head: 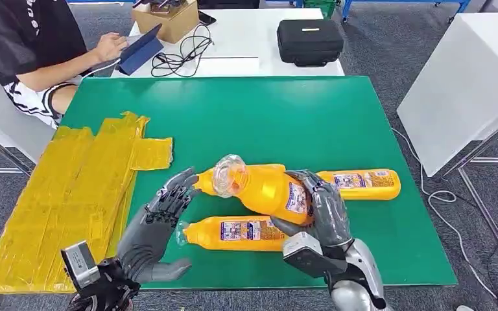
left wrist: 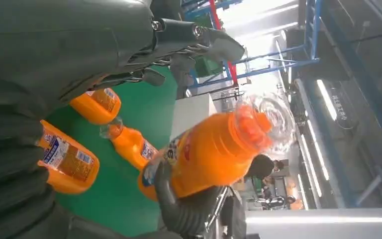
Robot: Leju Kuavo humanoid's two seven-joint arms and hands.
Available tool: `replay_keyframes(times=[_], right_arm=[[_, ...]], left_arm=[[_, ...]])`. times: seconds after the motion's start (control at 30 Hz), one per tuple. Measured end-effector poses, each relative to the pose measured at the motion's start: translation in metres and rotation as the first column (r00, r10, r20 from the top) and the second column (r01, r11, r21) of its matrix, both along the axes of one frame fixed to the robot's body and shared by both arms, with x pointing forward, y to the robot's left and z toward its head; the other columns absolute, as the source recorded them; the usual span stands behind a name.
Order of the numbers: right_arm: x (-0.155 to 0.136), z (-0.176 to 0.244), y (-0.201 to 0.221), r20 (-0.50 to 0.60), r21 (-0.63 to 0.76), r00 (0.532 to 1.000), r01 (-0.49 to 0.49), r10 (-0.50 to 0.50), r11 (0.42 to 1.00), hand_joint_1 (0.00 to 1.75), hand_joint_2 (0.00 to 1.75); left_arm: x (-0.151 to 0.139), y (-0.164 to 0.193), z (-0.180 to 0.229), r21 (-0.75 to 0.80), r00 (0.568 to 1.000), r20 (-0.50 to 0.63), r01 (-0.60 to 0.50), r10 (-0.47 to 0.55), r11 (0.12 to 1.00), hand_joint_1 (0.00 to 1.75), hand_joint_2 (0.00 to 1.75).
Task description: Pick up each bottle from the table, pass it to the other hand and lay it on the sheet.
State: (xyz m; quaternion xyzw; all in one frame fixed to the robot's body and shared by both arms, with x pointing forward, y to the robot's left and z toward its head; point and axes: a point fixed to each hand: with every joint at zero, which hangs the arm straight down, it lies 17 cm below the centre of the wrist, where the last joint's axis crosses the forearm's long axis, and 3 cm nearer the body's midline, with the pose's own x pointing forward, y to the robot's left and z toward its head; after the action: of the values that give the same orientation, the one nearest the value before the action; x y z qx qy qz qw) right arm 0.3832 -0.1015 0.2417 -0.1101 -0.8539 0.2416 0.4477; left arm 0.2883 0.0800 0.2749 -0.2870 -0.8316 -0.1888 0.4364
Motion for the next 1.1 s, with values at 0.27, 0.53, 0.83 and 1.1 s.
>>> replay_keyframes(times=[0.27, 0.53, 0.83, 1.1], right_arm=[[0.009, 0.007, 0.026, -0.039, 0.103, 0.995, -0.089, 0.094, 0.991, 1.73, 1.75], [0.008, 0.003, 0.036, -0.049, 0.097, 0.991, -0.117, 0.122, 0.988, 1.75, 1.75], [0.001, 0.006, 0.061, -0.086, 0.159, 0.963, -0.241, 0.257, 0.957, 1.75, 1.75], [-0.015, 0.011, 0.107, -0.135, 0.173, 0.893, -0.406, 0.43, 0.897, 1.71, 1.75]], left_arm=[[0.003, -0.006, 0.006, -0.011, 1.0, -0.005, 0.012, -0.012, 1.0, 0.0, 1.75], [0.004, -0.006, 0.007, -0.013, 1.0, -0.004, 0.011, -0.011, 1.0, 0.0, 1.75], [0.006, -0.006, 0.007, -0.021, 1.0, -0.007, 0.013, -0.013, 1.0, 0.0, 1.75], [0.007, -0.009, 0.008, -0.031, 1.0, -0.021, 0.02, -0.021, 0.999, 0.0, 1.75]])
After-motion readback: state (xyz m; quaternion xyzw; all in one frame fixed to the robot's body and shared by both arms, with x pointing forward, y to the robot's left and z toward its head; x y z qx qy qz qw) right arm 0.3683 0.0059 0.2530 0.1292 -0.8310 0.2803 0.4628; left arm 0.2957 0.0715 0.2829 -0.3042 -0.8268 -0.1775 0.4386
